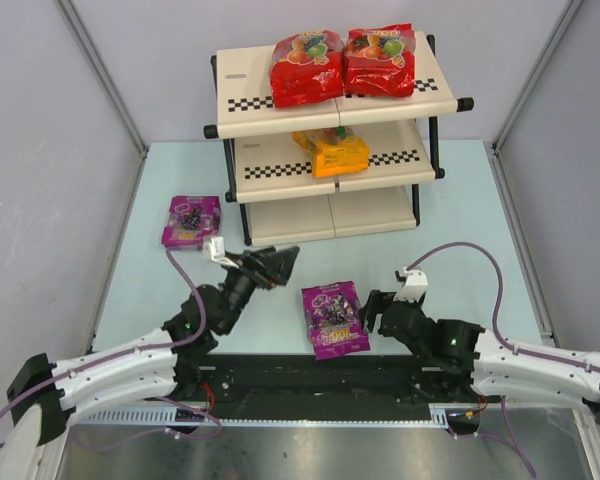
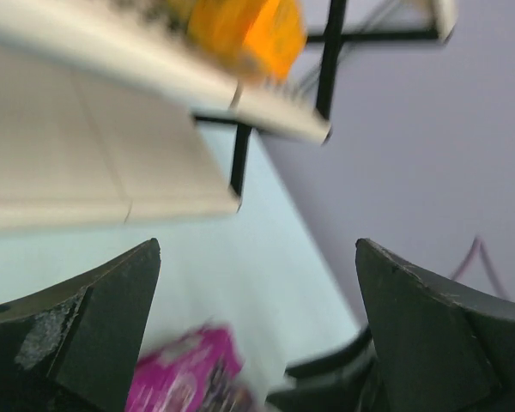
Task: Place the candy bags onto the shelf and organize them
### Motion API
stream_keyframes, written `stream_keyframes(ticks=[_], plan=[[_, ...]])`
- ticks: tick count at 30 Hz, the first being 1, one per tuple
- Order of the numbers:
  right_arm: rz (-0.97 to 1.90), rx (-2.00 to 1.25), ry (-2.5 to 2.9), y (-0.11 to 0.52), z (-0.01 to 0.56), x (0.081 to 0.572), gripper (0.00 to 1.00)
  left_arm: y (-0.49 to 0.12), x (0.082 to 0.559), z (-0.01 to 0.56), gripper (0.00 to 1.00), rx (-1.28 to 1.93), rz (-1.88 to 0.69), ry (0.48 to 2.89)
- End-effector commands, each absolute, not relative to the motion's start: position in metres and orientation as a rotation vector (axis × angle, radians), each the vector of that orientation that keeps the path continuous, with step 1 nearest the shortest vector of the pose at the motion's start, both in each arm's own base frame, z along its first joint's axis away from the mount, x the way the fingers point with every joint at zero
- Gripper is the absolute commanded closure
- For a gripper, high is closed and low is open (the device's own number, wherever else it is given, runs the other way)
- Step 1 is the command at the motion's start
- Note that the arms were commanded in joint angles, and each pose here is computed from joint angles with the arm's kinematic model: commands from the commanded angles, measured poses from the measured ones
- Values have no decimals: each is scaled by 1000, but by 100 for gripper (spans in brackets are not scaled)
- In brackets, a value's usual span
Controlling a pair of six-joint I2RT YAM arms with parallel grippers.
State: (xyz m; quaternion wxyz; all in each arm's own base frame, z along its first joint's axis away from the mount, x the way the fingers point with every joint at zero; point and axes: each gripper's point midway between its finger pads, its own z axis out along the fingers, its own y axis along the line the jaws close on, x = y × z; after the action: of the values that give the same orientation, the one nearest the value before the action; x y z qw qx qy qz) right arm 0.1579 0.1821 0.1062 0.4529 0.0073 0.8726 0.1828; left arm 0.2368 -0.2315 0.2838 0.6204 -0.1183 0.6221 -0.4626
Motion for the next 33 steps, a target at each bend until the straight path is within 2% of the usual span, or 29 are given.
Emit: stream_keyframes(ticks=[1, 6, 9, 13, 19, 22, 26, 27, 29, 30, 33], plan=[[816, 33, 2090, 226, 113, 160, 13, -220, 213, 194, 0, -204, -875, 1641], [908, 7, 2086, 234, 108, 151, 13, -232, 183, 154, 0, -184, -957, 1721], [947, -12, 2103, 239, 109, 144, 17, -232, 178, 137, 0, -193, -945, 1756], [979, -48, 2107, 244, 111, 130, 21, -231, 184, 146, 0, -184, -899, 1743], [849, -43, 2182, 235, 103, 118, 24, -242, 195, 153, 0, -75, -777, 1773], [823, -85, 2162, 236, 116, 107, 31, -256, 207, 156, 5, 10, -797, 1783], [775, -153, 2186, 240, 119, 96, 48, -283, 221, 170, 9, 205, -800, 1782], [754, -160, 2177, 241, 120, 96, 49, -295, 226, 187, 9, 243, -815, 1753], [779, -209, 2158, 249, 130, 83, 51, -313, 228, 183, 11, 384, -784, 1762], [761, -195, 2132, 249, 135, 85, 51, -330, 227, 200, 12, 442, -831, 1732], [743, -247, 2105, 254, 142, 74, 53, -364, 222, 202, 16, 615, -889, 1714]])
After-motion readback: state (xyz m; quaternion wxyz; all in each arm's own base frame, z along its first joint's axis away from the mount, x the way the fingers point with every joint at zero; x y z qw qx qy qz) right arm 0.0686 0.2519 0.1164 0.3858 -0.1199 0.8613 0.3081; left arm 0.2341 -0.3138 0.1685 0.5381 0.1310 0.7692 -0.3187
